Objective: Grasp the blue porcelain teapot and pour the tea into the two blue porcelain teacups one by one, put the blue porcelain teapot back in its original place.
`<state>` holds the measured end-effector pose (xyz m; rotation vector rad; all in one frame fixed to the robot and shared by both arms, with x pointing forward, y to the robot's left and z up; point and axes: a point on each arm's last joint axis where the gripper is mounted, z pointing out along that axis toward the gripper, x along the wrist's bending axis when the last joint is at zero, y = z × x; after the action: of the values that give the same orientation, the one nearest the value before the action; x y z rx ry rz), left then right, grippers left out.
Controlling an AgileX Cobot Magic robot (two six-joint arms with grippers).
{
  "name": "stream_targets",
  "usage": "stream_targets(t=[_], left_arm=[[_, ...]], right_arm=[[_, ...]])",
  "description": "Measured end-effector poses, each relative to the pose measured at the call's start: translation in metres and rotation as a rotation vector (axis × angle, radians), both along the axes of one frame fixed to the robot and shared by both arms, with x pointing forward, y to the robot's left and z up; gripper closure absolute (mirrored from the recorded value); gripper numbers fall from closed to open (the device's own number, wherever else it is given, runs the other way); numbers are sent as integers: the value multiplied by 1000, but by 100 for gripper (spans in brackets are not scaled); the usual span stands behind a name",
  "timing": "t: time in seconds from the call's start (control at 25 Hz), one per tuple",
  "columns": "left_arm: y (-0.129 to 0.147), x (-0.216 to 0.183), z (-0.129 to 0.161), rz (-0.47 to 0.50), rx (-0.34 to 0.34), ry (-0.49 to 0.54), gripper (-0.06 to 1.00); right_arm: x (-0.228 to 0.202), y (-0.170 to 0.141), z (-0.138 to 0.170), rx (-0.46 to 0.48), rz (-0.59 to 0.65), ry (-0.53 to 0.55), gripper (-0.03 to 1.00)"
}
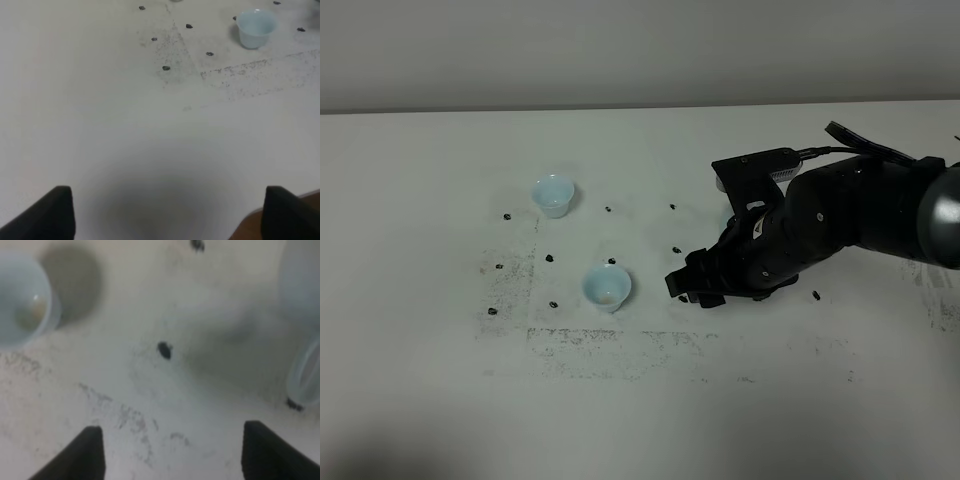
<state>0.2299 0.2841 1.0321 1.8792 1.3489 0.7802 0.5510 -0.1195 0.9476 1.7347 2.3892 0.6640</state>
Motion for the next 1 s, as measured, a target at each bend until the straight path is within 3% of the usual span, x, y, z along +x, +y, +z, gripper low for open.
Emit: stream_targets(t=[0.48, 1.0], left_arm=[[0, 0, 0, 0, 0, 0, 22], [0, 0, 0, 0, 0, 0, 22]], right_arm=[[10, 4, -12, 36, -25, -77, 41], [15, -10, -14, 22, -62, -43, 41]])
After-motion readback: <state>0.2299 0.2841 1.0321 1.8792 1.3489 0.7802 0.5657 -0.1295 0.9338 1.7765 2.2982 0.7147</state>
